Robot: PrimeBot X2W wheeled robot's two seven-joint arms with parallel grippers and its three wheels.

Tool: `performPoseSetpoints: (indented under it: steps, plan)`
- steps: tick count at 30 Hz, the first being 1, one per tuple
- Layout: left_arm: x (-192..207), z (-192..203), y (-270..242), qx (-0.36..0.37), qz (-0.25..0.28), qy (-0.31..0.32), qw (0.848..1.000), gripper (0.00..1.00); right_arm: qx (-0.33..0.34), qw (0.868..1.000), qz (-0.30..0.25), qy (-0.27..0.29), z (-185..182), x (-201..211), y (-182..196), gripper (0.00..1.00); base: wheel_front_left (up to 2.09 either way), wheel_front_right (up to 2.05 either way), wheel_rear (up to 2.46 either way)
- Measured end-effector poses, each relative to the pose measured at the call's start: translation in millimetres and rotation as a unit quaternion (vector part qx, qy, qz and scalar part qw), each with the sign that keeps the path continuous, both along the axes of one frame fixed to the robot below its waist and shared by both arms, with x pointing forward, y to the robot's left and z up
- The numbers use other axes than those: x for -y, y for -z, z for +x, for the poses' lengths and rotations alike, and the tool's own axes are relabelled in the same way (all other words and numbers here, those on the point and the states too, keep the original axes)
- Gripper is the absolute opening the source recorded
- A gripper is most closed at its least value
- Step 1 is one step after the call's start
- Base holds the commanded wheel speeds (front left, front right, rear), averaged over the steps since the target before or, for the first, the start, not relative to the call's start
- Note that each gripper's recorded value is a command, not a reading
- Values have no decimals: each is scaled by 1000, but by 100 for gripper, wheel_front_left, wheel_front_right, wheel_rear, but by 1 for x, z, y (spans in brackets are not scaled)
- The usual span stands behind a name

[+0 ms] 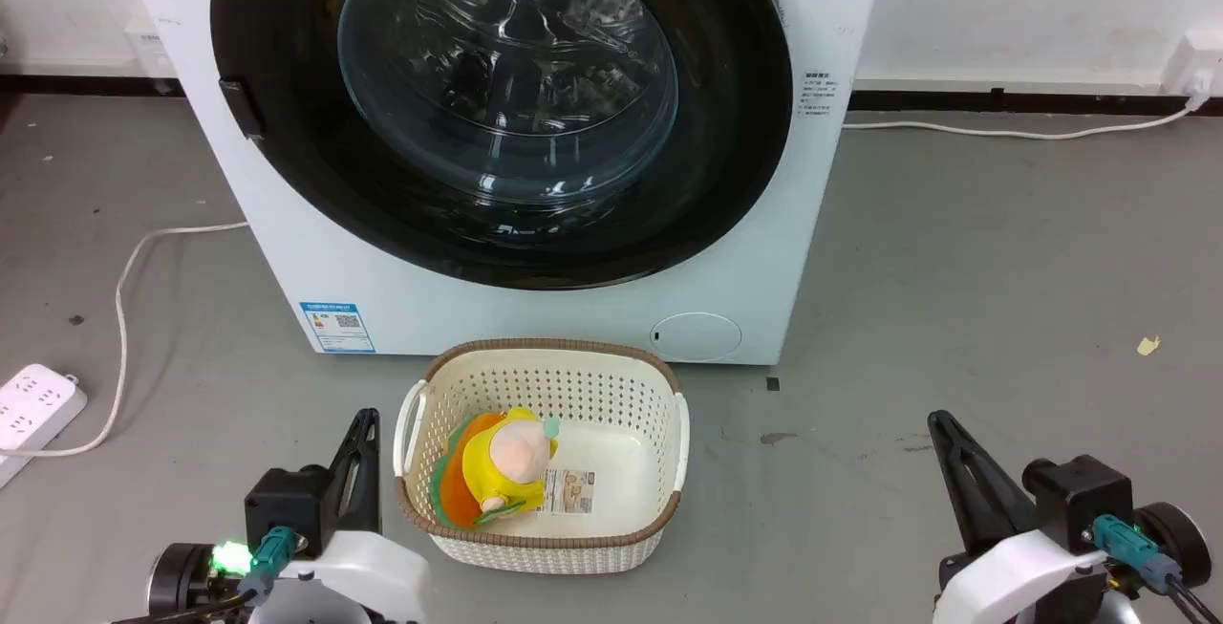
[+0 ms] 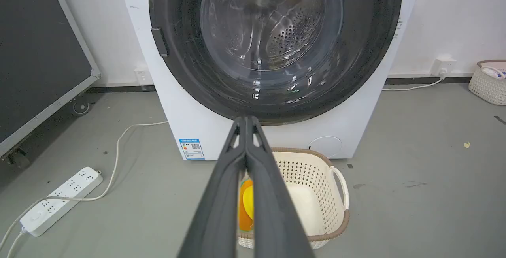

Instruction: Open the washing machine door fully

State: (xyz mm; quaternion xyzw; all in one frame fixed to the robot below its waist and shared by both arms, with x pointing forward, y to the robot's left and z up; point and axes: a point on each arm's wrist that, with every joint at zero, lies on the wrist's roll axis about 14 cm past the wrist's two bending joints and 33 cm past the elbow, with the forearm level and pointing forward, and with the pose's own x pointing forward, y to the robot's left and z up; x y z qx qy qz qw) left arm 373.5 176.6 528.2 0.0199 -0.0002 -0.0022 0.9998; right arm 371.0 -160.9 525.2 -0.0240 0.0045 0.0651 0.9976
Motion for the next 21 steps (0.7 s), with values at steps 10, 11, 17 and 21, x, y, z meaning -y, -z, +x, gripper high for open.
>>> performPoseSetpoints:
  steps: [10,11,17,21]
  plan:
    - [0,0,0,0,0,0,1000,0,0,1000,0,0,0,0,0,0,0,0,0]
    - [0,0,0,0,0,0,1000,0,0,1000,0,0,0,0,0,0,0,0,0]
    - [0,0,0,0,0,0,1000,0,0,1000,0,0,0,0,0,0,0,0,0]
    - [0,0,0,0,0,0,1000,0,0,1000,0,0,0,0,0,0,0,0,0]
